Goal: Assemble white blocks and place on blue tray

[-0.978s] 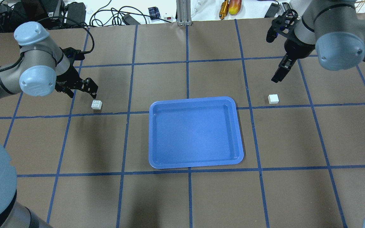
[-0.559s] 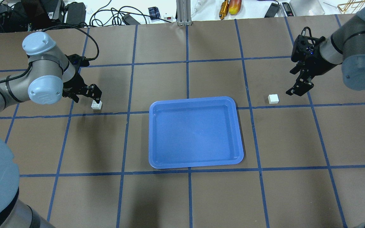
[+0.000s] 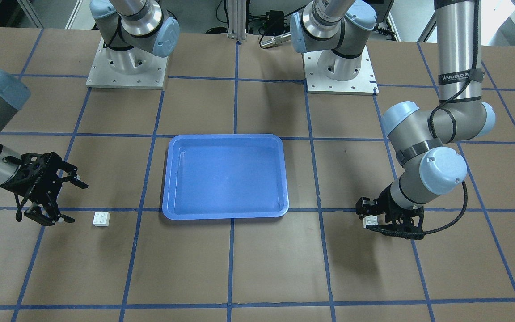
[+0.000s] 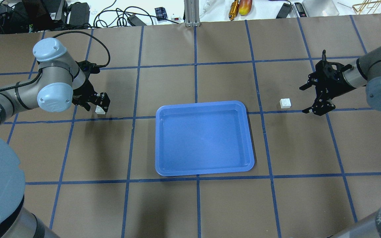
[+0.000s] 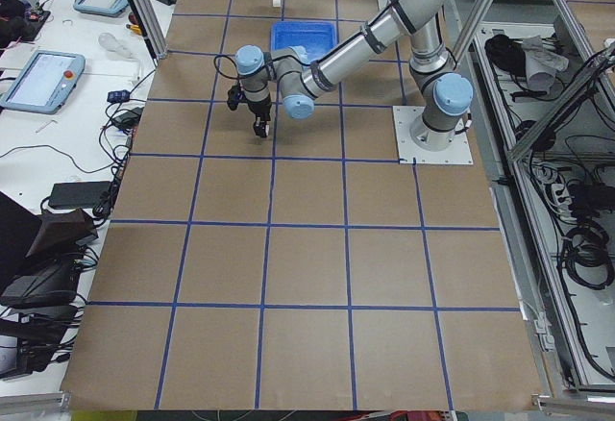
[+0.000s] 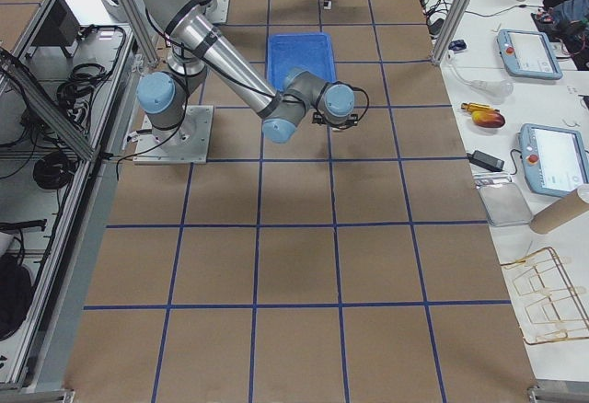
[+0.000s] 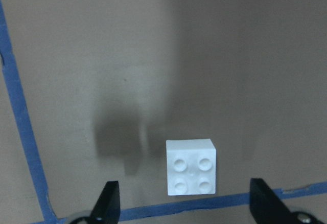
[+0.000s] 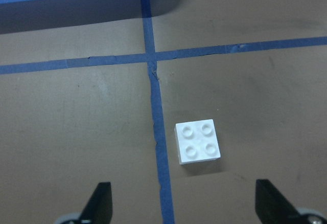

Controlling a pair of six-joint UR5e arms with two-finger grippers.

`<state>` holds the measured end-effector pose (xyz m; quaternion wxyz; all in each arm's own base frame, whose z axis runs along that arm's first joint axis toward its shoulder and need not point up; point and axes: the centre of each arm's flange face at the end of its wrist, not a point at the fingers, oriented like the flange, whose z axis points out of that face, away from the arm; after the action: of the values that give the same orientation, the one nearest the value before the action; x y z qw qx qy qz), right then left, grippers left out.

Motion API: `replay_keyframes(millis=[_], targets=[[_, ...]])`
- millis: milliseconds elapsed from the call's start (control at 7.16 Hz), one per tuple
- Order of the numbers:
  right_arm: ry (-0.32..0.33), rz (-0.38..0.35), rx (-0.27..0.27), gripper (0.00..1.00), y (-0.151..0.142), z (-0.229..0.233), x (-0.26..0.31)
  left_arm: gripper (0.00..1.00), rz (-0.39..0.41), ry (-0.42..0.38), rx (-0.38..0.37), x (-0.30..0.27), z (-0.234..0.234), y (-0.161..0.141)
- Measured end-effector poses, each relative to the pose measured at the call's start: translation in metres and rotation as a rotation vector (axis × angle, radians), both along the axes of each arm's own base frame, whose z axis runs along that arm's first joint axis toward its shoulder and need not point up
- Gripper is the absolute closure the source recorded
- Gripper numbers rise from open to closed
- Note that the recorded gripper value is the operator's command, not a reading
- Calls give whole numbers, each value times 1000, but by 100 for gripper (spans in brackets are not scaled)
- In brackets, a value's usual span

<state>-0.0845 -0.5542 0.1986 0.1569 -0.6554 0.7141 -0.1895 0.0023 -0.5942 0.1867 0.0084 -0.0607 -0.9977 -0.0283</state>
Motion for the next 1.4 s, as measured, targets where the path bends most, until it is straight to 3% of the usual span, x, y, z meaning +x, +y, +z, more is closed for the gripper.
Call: replay_keyframes(millis=[279,699,838,1257,1397], targets=[[-56,6,17,3,-3,-26,1,42,1,5,1,-4,-5,-1],[-93,12,41,8,-6,-50,8,79,-7,3,-5,-7,-6,-2],[-105,11,41,12,-7,-53,9,84,-14,-2,-6,-11,-6,-2],[-122,18,23,56,-11,-53,15,86,-18,-9,-24,-16,4,-3],[-121,19,20,65,-11,-52,16,86,4,-9,-38,-19,12,-3]])
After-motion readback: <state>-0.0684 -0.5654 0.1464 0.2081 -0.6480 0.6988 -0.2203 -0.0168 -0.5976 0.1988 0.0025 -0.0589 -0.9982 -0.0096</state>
